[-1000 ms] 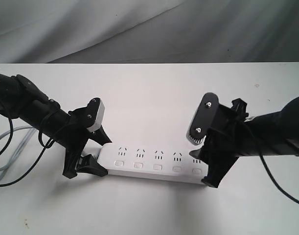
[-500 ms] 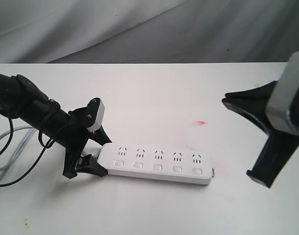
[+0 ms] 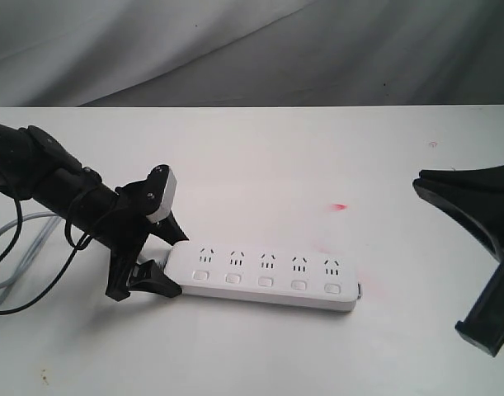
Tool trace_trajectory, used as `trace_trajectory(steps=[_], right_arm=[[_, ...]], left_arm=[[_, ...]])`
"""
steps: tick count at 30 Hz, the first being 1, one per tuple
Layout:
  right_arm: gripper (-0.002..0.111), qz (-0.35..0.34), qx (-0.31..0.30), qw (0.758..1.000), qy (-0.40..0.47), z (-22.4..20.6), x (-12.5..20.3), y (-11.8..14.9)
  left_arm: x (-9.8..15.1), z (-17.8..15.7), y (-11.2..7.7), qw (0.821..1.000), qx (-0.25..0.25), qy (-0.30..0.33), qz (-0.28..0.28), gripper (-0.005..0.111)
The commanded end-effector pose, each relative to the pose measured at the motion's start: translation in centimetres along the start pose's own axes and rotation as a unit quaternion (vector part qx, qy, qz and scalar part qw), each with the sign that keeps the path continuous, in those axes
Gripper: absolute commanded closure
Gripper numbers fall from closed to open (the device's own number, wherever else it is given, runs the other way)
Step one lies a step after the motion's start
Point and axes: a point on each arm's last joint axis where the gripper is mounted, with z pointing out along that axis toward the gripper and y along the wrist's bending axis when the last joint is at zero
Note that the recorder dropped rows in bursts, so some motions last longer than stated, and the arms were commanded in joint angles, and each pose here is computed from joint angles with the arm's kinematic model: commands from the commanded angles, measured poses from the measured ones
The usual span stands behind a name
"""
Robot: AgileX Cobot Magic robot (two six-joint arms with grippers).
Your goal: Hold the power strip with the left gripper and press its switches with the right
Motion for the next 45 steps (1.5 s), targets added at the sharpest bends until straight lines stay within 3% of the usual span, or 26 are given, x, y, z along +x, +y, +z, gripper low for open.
trace_trajectory(steps=[1,6,13,26,35,41,45], right_arm=[[0.108,0.002,0.019,1.000,-0.015,-0.8,-0.3,-0.2],[0.108,-0.038,0.135,0.988,-0.061,-5.3,-1.0,-1.5],[0.108,-0.040,0.222,0.972,-0.065,-8.2,-1.0,-1.9],[0.108,-0.035,0.233,0.970,-0.065,-8.5,-0.9,-2.0],[0.108,0.132,0.242,0.960,-0.054,-8.4,0.2,-2.2],[0.108,0.222,0.251,0.941,-0.044,-7.8,3.4,-0.7],[0.108,0.231,0.259,0.936,-0.051,-7.3,6.3,1.1]], left_arm=[[0.1,0.0,0.0,1.000,0.001,0.011,0.012,0.039],[0.1,0.0,0.0,1.000,0.001,0.011,0.012,0.039],[0.1,0.0,0.0,1.000,0.001,0.011,0.011,0.039],[0.1,0.0,0.0,1.000,0.001,0.011,0.012,0.039],[0.1,0.0,0.0,1.000,0.000,0.011,0.010,0.039],[0.1,0.0,0.0,1.000,0.000,0.011,0.010,0.039],[0.1,0.0,0.0,1.000,0.000,0.011,0.010,0.039]])
